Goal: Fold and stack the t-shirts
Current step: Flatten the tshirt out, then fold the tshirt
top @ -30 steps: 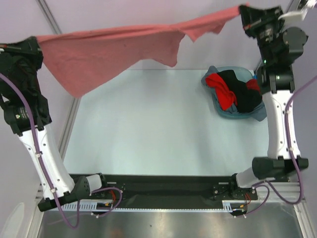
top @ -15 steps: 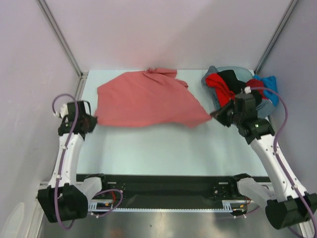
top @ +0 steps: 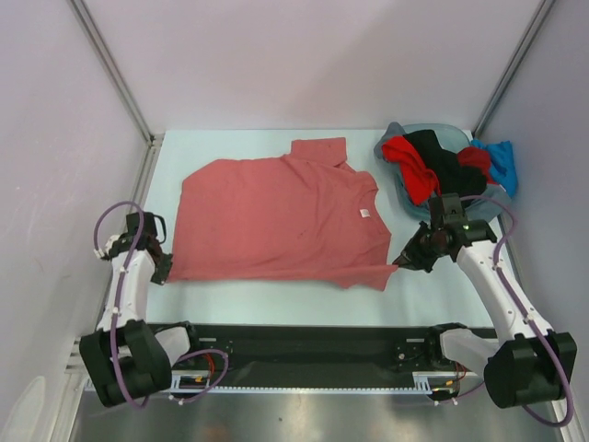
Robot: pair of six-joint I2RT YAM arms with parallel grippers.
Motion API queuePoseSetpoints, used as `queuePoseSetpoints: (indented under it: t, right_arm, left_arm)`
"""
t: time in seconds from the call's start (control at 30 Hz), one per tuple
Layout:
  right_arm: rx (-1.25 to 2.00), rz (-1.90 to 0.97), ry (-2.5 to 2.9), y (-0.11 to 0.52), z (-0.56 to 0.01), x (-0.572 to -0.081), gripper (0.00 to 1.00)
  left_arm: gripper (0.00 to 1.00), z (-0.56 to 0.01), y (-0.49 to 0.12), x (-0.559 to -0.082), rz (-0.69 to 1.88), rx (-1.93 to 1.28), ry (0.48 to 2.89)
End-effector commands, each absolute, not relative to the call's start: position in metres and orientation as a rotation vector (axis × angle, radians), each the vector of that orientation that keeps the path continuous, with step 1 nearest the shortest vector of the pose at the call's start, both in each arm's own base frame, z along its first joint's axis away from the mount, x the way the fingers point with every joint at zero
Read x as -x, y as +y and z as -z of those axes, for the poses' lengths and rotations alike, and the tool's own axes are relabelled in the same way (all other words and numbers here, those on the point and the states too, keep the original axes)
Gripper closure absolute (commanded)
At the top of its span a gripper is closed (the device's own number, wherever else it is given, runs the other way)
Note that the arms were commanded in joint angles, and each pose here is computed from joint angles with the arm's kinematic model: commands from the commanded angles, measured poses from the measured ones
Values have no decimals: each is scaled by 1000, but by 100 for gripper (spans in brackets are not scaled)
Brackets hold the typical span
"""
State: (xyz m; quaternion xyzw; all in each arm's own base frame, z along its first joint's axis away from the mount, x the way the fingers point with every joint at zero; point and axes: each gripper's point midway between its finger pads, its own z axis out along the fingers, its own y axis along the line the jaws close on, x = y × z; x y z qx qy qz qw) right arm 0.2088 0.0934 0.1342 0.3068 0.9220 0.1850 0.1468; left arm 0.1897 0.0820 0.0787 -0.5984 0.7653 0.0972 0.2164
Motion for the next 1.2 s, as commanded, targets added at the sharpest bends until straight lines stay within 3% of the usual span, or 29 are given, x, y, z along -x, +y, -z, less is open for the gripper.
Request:
queuePoseSetpoints:
  t: [0.0, 0.27, 0.37, 0.87, 1.17]
  right_arm:
    - [-832, -593, 2720, 101, -128, -205, 100]
    - [-807, -597, 2726, 101, -125, -203, 100]
    - [-773, -610, 2697, 103, -127, -213, 100]
    - [-463, -481, 2603, 121, -143, -352, 100]
    - [-408, -446, 2589, 127, -143, -403, 100]
  left_arm:
    - [100, -78, 88, -201, -260, 1600, 2157]
    - [100, -61, 82, -200, -246, 1568, 2258]
    - [100, -62, 72, -218, -118, 1470, 2297]
    - [100, -69, 73, -280, -21, 1310, 2367]
    - [100, -76, 78, -313, -5, 1291, 2370]
